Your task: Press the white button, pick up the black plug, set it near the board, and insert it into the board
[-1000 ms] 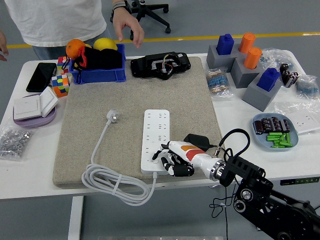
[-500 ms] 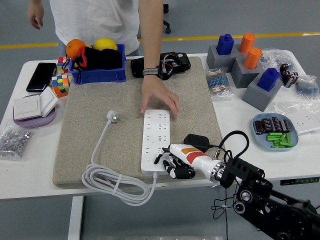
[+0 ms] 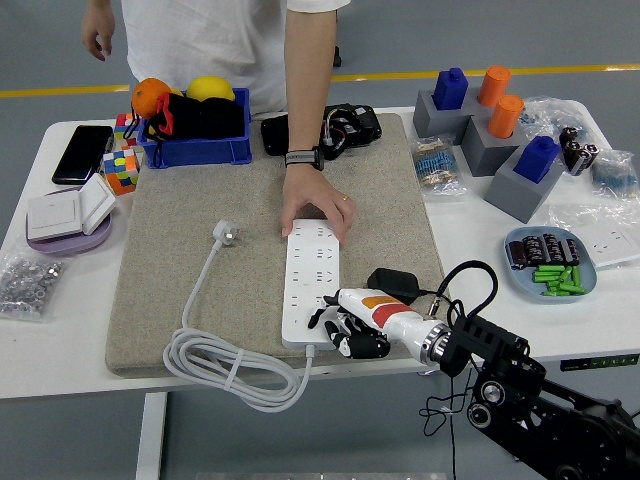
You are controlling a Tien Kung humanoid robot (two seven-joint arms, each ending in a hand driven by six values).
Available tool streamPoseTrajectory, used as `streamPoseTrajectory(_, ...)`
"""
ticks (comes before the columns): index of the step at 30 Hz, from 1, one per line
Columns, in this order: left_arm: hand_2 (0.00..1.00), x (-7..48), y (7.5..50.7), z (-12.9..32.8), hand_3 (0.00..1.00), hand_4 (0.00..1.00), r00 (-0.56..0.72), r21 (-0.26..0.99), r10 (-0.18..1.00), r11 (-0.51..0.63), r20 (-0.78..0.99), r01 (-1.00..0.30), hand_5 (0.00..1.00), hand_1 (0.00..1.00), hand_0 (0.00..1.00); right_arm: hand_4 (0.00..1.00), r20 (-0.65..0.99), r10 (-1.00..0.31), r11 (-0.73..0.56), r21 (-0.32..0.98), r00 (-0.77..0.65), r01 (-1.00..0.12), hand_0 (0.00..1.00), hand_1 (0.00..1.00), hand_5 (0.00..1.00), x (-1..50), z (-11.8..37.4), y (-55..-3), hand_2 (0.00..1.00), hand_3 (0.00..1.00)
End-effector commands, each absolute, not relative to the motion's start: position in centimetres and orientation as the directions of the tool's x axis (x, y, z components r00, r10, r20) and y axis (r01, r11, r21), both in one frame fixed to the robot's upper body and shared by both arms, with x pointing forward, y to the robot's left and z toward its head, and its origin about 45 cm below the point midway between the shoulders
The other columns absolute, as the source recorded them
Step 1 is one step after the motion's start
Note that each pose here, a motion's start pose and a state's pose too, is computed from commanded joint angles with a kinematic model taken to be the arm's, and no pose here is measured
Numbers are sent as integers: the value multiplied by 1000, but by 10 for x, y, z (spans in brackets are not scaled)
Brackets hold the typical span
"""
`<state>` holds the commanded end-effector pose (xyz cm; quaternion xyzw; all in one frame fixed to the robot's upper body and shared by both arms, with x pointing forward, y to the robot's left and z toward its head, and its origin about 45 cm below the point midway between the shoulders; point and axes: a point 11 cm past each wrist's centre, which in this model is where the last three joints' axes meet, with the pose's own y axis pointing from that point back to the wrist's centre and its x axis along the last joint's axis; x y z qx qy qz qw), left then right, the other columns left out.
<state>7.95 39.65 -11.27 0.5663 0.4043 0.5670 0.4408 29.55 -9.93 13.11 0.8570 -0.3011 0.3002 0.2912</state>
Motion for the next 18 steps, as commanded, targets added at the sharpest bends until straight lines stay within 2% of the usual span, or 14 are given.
streamPoseTrajectory(18,502,80,396,-113,574,562,29,958,958,-284,285,-42,272,495,467,232,714,-342,-640,299,611,-708,2,2,2,301,127,-103,89,616)
